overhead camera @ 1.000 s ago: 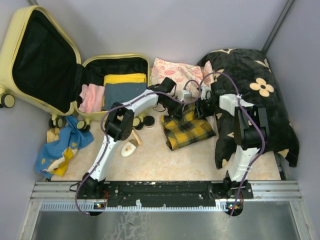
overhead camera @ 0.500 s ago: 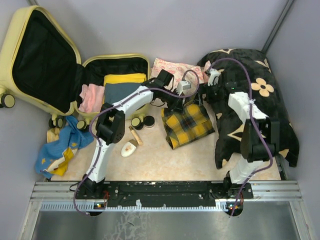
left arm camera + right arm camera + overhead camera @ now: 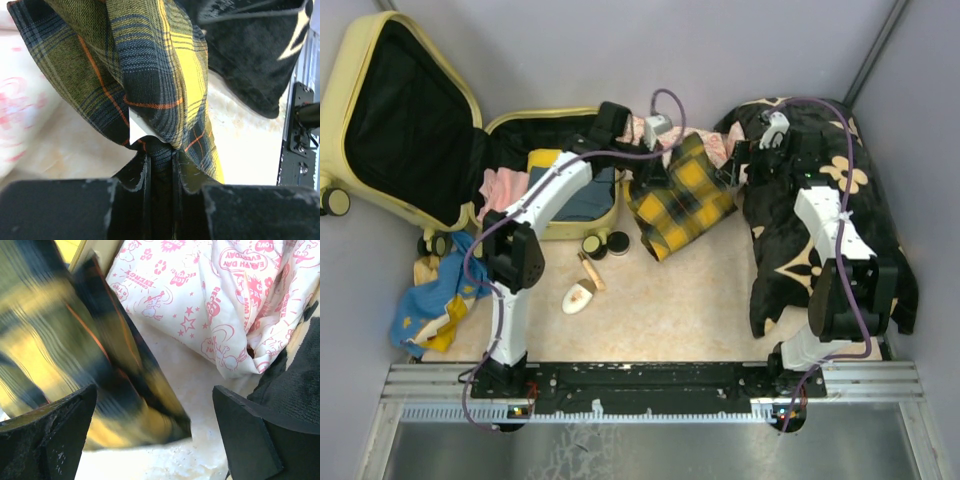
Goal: Pack the luggage
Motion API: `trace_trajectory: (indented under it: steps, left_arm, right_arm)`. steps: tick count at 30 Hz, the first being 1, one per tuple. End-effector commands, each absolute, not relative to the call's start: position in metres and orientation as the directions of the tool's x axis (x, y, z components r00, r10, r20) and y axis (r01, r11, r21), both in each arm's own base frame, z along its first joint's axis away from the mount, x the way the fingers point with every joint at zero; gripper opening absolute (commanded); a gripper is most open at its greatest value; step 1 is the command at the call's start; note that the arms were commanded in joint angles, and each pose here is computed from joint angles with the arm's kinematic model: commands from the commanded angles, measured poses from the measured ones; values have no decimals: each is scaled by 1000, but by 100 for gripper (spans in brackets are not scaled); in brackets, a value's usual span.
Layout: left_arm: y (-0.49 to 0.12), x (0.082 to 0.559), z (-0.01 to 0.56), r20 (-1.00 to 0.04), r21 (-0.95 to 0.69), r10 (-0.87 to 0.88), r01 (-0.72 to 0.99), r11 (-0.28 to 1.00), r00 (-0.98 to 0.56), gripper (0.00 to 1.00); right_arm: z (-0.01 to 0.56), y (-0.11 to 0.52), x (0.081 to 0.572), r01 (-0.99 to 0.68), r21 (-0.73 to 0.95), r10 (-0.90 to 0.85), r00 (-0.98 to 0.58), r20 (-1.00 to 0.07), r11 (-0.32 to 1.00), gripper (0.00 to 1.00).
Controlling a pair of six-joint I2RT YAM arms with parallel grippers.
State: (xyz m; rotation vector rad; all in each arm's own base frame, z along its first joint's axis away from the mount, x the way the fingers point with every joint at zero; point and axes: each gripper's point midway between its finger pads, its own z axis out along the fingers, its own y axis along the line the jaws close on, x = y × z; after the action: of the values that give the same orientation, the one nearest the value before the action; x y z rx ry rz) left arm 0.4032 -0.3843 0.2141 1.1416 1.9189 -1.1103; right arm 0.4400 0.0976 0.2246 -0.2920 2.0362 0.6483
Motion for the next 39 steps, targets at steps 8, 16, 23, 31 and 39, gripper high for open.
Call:
trace_trajectory:
  steps: [8, 16, 23, 31, 39]
  left_arm:
    - [-225, 492, 363, -968, -120, 120, 830, 545, -219, 0]
    - [-99, 541, 369, -970, -75, 79, 595, 800, -228, 0]
    - [-100, 559, 368, -973, -141, -3, 585, 799, -230, 0]
    - [-126, 585, 357, -930, -353, -202, 586, 729, -309, 0]
    - [-94, 623, 248, -773, -577, -387, 303, 759, -502, 0]
  right_arm:
    - [285, 92, 463, -454, 275, 92, -385, -918, 848, 99]
    - [284, 92, 471, -450, 276, 92, -387, -917, 849, 99]
    - [275, 94, 478, -444, 299, 99, -420, -902, 845, 99]
    - [274, 85, 478, -426, 249, 47, -431, -901, 870, 99]
    - [266, 80, 487, -389, 218, 10, -471, -882, 895, 99]
